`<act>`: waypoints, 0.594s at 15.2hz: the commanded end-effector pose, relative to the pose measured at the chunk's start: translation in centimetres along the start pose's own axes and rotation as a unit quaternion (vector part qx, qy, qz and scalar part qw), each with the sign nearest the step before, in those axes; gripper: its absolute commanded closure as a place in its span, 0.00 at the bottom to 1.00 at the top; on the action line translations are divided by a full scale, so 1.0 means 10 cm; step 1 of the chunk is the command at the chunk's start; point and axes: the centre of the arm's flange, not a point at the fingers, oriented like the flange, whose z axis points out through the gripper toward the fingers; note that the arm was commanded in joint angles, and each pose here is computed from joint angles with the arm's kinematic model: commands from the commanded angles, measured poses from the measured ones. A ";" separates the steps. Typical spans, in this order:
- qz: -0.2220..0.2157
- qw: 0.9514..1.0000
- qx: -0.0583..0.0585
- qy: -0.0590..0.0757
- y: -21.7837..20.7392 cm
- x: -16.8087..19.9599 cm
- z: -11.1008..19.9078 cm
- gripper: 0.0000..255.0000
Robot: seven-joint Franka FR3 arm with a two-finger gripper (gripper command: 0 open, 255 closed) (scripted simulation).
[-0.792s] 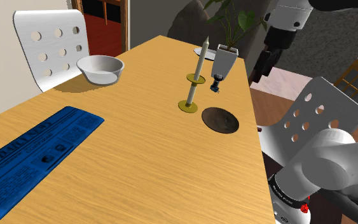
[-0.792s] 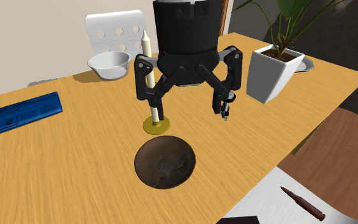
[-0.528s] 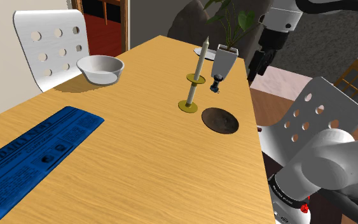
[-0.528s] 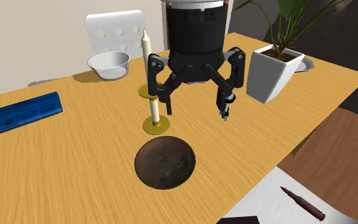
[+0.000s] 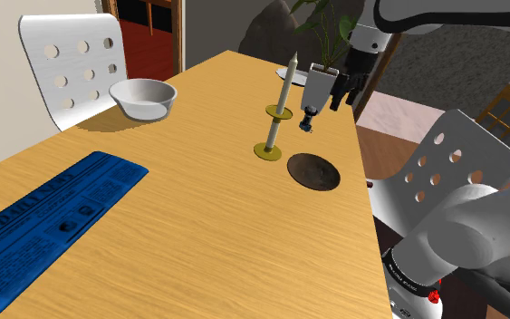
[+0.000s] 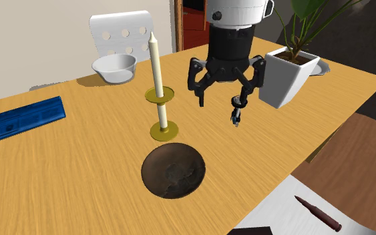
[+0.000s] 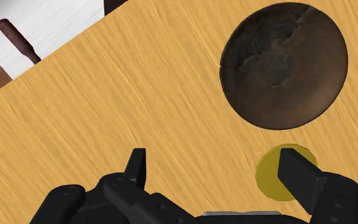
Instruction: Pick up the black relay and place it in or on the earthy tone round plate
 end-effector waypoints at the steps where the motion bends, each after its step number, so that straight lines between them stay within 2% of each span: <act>1: 0.007 1.000 0.003 0.003 0.15 0.22 0.07 0.00; 9: 0.033 0.999 0.015 0.014 0.75 1.00 0.42 0.00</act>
